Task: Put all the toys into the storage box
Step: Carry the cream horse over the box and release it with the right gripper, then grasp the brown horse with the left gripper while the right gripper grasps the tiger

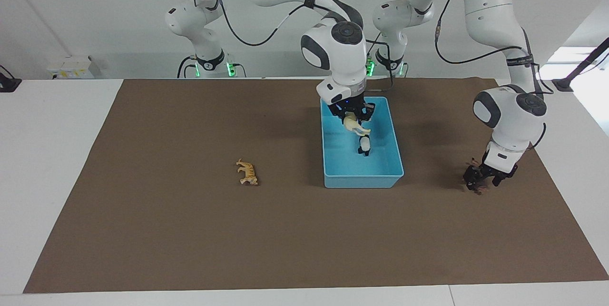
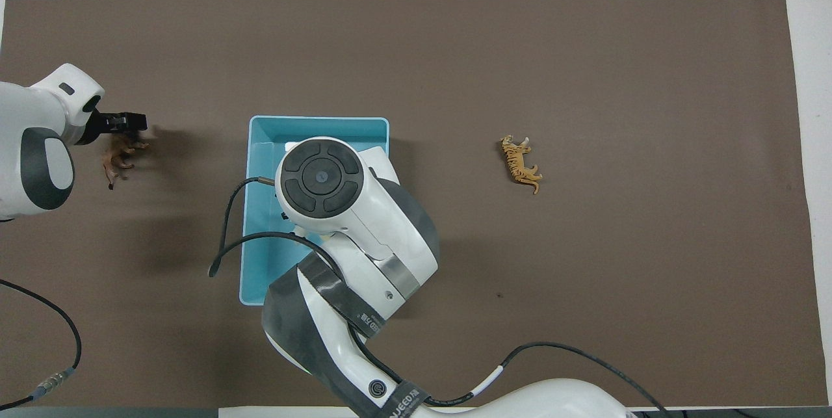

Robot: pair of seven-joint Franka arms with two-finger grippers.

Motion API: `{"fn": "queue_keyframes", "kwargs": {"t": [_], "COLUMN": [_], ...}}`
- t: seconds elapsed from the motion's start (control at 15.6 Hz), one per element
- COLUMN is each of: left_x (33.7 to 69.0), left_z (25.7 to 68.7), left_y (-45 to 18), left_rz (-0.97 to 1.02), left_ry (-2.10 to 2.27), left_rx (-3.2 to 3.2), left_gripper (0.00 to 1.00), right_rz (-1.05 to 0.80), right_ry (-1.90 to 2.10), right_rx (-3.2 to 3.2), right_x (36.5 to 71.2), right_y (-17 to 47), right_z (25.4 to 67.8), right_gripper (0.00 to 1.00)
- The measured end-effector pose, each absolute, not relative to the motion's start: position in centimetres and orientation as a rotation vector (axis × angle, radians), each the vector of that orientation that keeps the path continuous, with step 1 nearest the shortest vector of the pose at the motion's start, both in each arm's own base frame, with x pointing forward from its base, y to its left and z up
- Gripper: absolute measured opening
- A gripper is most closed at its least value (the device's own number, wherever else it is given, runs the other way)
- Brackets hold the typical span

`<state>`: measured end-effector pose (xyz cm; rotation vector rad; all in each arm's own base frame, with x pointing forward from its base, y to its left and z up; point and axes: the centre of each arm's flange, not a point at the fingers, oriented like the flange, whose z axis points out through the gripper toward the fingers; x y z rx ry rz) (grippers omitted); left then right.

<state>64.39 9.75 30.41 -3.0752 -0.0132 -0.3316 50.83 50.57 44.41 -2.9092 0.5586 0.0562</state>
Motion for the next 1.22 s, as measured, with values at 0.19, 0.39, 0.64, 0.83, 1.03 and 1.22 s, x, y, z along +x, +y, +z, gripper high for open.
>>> {"fn": "queue_keyframes", "kwargs": {"t": [0.19,0.39,0.64,0.83,1.03,1.22], "left_x": [64.5,64.5,64.5,64.6,64.8,65.9], "left_z": [29.8,29.5,29.5,29.6,30.0,32.8], "left_y": [9.7,9.7,9.7,9.7,9.4,8.1], "left_rz": [-0.341,-0.341,-0.341,-0.343,-0.314,-0.216], "left_ry": [-0.013,-0.013,-0.013,-0.013,-0.032,-0.099], "left_rx": [-3.075,-3.075,-3.075,-3.075,-3.083,-3.102], "left_gripper": [0.93,0.87,0.53,0.41,0.41,0.41], "right_rz": [0.058,0.033,-0.086,-0.053,-0.080,-0.192], "right_ry": [0.576,0.568,0.375,0.222,0.075,-0.046], "right_rx": [-2.905,-2.959,-3.179,-3.246,-3.235,-3.196], "right_x": [50.7,50.9,54.5,59.5,63.5,64.4], "right_y": [50.5,49.8,44.3,36.3,27.7,20.4], "right_z": [45.1,44.8,43.8,42.1,39.1,34.1], "right_gripper": [0.95,1.00,1.00,1.00,1.00,1.00]}}
